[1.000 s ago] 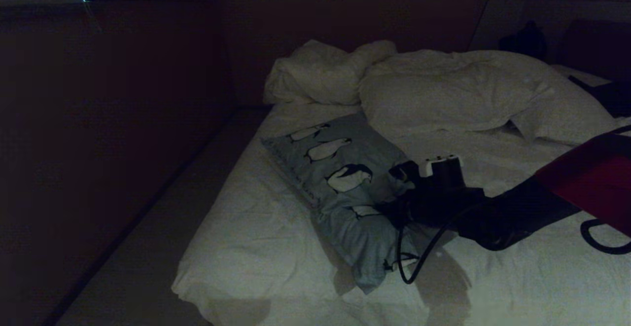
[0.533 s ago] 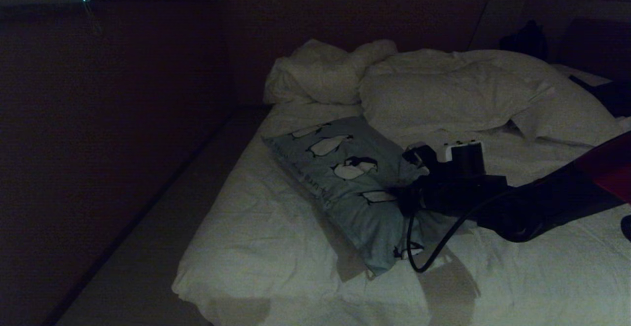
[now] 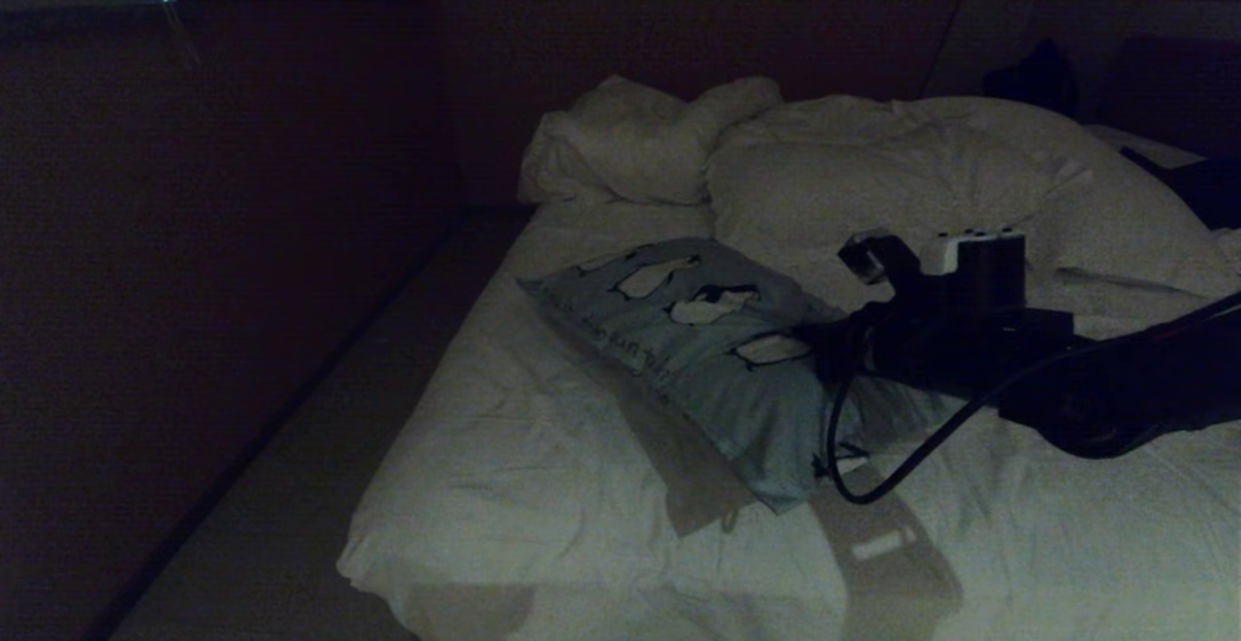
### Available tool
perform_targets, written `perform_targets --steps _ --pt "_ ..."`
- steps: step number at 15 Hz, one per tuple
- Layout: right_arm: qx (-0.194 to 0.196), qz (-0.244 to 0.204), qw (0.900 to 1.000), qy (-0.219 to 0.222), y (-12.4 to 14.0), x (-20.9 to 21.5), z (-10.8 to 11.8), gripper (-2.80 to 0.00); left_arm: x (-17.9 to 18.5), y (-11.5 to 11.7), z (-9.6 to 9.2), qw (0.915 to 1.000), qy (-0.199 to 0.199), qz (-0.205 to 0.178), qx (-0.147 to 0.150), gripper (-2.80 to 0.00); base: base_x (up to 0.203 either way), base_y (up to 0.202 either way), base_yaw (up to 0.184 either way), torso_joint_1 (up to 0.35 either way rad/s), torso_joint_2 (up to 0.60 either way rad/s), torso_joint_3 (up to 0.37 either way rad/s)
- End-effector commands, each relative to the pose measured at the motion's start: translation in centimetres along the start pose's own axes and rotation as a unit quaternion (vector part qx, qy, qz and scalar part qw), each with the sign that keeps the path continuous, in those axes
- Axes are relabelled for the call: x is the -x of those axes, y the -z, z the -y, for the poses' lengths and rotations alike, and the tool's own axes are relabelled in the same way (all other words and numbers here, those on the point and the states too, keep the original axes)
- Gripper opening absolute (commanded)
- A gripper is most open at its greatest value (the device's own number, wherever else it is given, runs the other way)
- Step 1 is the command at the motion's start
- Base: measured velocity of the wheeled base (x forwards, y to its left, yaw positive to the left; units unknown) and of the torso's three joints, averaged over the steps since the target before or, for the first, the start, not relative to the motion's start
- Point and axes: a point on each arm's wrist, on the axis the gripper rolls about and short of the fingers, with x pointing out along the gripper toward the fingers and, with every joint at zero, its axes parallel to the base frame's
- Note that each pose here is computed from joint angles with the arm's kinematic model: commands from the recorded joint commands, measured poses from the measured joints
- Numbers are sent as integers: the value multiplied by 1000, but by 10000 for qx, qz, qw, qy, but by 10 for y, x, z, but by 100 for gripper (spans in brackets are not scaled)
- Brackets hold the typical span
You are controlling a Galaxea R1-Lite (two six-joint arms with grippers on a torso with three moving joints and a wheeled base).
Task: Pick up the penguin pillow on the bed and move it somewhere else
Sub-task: Pick up the pillow
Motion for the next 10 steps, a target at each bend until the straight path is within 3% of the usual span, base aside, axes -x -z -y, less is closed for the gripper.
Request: perform_targets --steps 1,6,10 --pt "-18 587 9983 33 -32 36 -1 -280 0 0 0 10000 -2 -5 5 -280 0 0 0 0 0 0" --pt "-74 1395 9900 195 -68 94 -1 -280 0 0 0 10000 -2 -5 5 -280 0 0 0 0 0 0" --pt "-96 1950 9781 715 -89 134 12 -280 0 0 0 10000 -2 -5 -3 -280 0 0 0 0 0 0"
